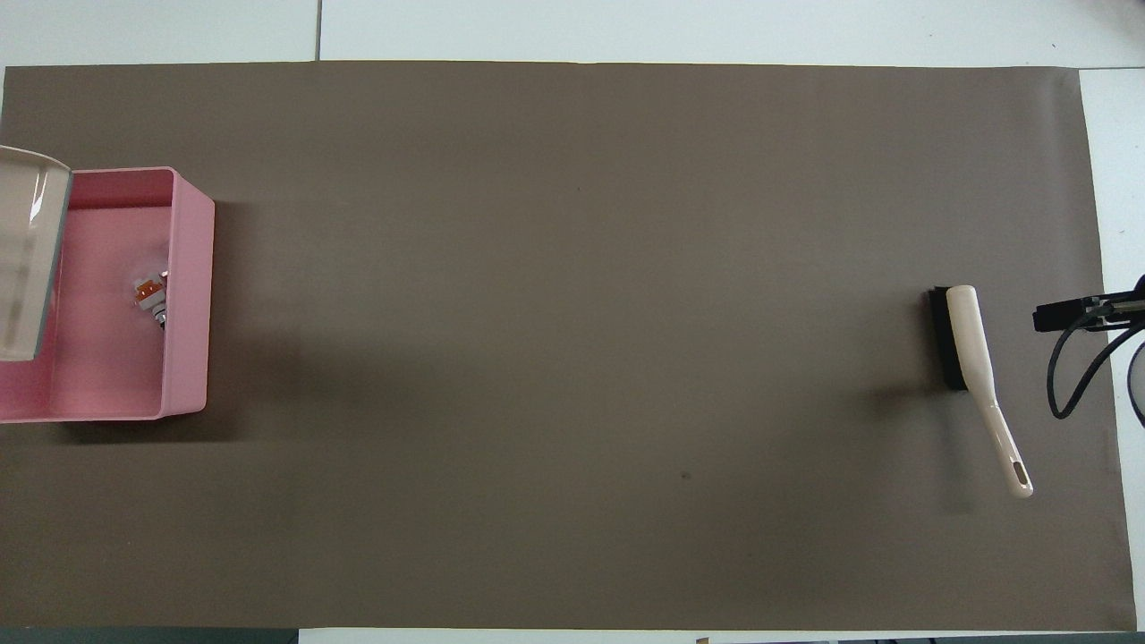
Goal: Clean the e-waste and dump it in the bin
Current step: 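Lower the dustpan with the left gripper back onto the table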
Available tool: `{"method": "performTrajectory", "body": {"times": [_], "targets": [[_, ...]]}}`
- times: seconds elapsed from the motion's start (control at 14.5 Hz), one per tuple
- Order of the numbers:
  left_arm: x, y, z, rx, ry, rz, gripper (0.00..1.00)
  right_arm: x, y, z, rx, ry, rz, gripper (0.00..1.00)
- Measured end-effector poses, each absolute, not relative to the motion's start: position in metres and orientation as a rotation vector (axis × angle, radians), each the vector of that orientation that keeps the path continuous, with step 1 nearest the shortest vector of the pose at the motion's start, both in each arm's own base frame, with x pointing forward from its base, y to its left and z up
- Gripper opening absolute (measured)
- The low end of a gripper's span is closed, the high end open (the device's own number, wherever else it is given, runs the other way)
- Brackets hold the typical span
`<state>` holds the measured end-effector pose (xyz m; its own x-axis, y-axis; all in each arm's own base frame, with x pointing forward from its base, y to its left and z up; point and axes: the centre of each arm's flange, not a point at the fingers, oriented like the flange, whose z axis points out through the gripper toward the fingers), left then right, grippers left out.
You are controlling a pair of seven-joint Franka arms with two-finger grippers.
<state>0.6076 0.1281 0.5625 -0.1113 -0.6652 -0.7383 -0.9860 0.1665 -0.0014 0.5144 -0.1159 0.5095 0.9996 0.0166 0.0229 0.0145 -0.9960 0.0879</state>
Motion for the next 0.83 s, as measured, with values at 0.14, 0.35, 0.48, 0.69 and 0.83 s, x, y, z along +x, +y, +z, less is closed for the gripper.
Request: {"method": "performTrajectory", "body": {"times": [0.14, 0.35, 0.48, 0.69, 0.83], "targets": [[0.608, 0.113, 0.564, -1.618, 1.921, 0.609, 0.32, 0.521, -0.084, 0.555, 3.053, -0.082, 0.028, 1.0], [0.604, 0.078, 0.547, -1.753, 2.038, 0.515, 0.32, 0.533, -0.045, 0.612, 3.048, -0.196, -0.027, 1.0], [0.602, 0.043, 0.534, -1.788, 2.13, 0.46, 0.32, 0.545, -0.04, 0.635, 3.05, -0.209, -0.044, 1.0], [0.596, -0.027, 0.507, -1.8, 2.207, 0.417, 0.32, 0.559, -0.034, 0.625, 3.05, -0.211, -0.093, 1.0], [0.586, -0.075, 0.485, -1.815, 2.205, 0.427, 0.32, 0.559, -0.031, 0.619, 3.047, -0.214, -0.126, 1.0]]}}
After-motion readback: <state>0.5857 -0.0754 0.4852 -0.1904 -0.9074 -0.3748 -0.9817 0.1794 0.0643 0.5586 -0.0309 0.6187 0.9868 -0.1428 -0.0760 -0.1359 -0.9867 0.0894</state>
